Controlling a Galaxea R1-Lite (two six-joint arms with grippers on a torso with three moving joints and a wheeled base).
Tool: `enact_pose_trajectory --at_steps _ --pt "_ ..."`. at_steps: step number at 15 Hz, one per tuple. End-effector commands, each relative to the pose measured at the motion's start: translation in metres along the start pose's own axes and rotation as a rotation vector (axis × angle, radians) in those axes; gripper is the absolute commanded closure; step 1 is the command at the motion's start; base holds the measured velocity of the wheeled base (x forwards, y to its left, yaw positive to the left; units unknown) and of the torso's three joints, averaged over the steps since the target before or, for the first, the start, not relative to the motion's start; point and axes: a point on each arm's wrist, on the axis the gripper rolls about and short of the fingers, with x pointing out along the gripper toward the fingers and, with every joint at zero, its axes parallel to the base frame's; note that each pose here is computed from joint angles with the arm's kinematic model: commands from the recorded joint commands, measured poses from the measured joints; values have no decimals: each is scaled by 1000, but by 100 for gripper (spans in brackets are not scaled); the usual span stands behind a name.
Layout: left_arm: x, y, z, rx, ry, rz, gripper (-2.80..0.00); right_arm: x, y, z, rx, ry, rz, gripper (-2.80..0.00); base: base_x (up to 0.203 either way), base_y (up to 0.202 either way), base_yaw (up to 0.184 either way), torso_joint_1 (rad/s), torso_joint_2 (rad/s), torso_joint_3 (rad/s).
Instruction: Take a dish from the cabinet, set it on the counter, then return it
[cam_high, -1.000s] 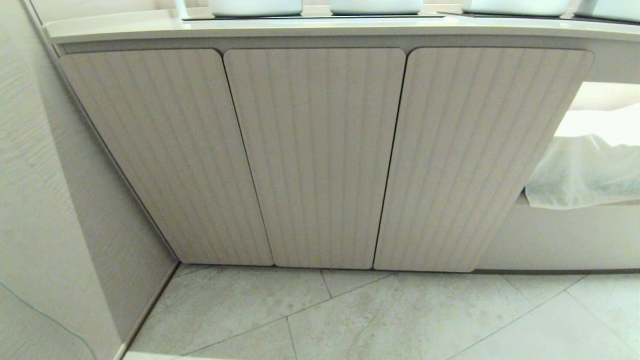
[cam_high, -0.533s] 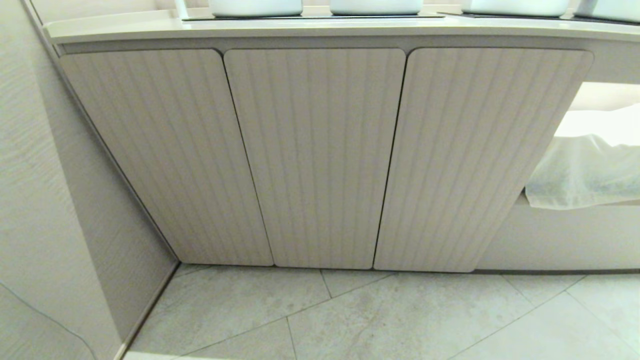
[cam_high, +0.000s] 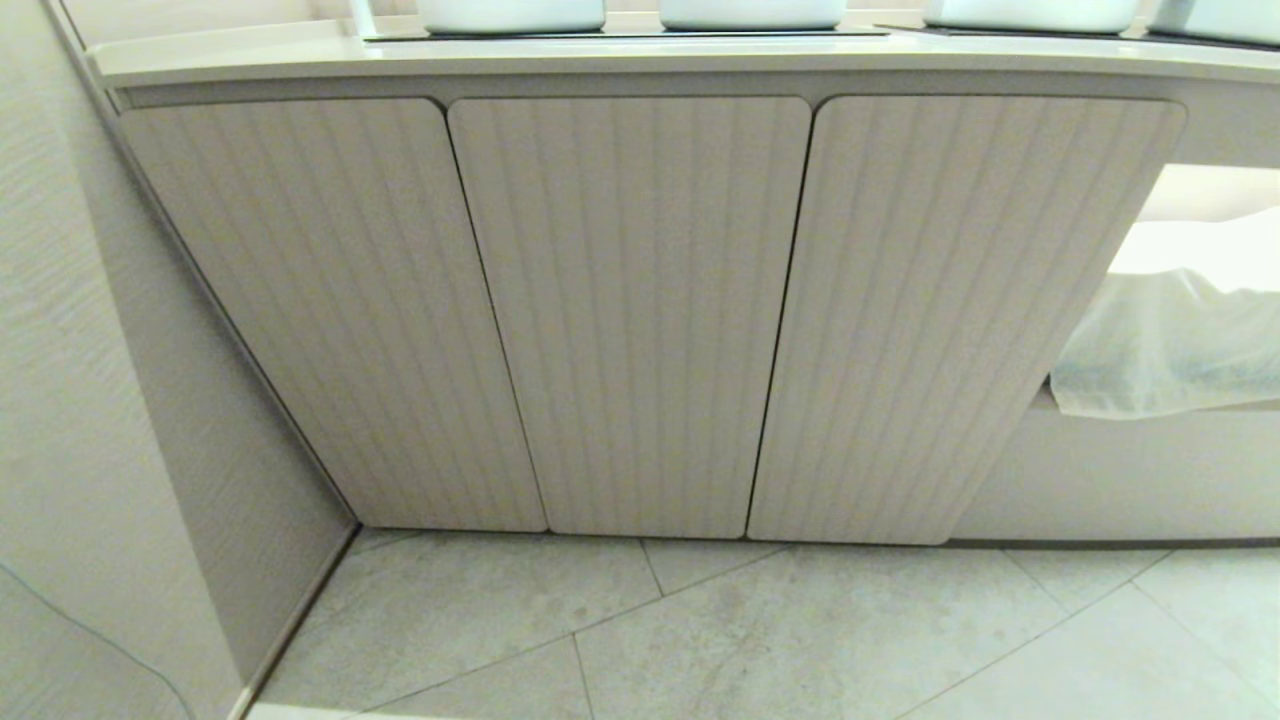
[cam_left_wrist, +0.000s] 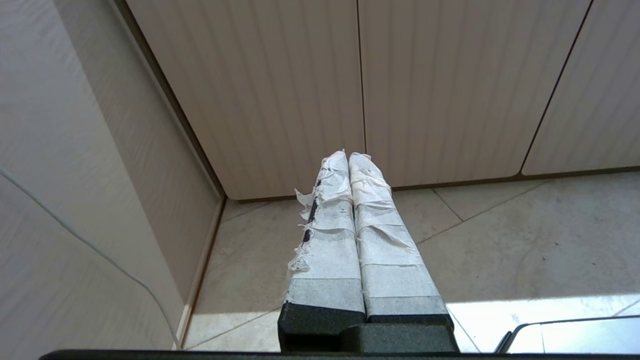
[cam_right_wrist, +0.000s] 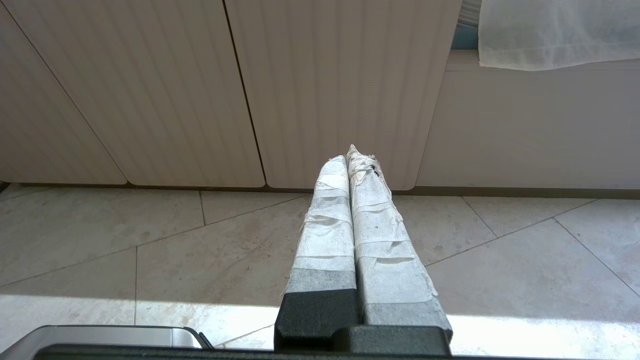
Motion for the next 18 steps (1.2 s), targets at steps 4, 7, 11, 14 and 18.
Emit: enact_pose_trajectory --at_steps 4,7,11,14,18 --pt "0 0 0 -1 -1 0 0 0 0 0 0 -1 0 0 0 0 0 0 0 0" --pt "0 0 0 -1 -1 0 0 0 0 0 0 -1 0 0 0 0 0 0 0 0" --pt "0 0 0 -1 -1 0 0 0 0 0 0 -1 0 0 0 0 0 0 0 0" --pt "0 0 0 -1 1 -1 0 0 0 0 -2 -2 0 0 0 0 0 0 0 0" --pt "0 0 0 -1 -1 0 0 0 0 0 -2 -1 0 0 0 0 0 0 0 0"
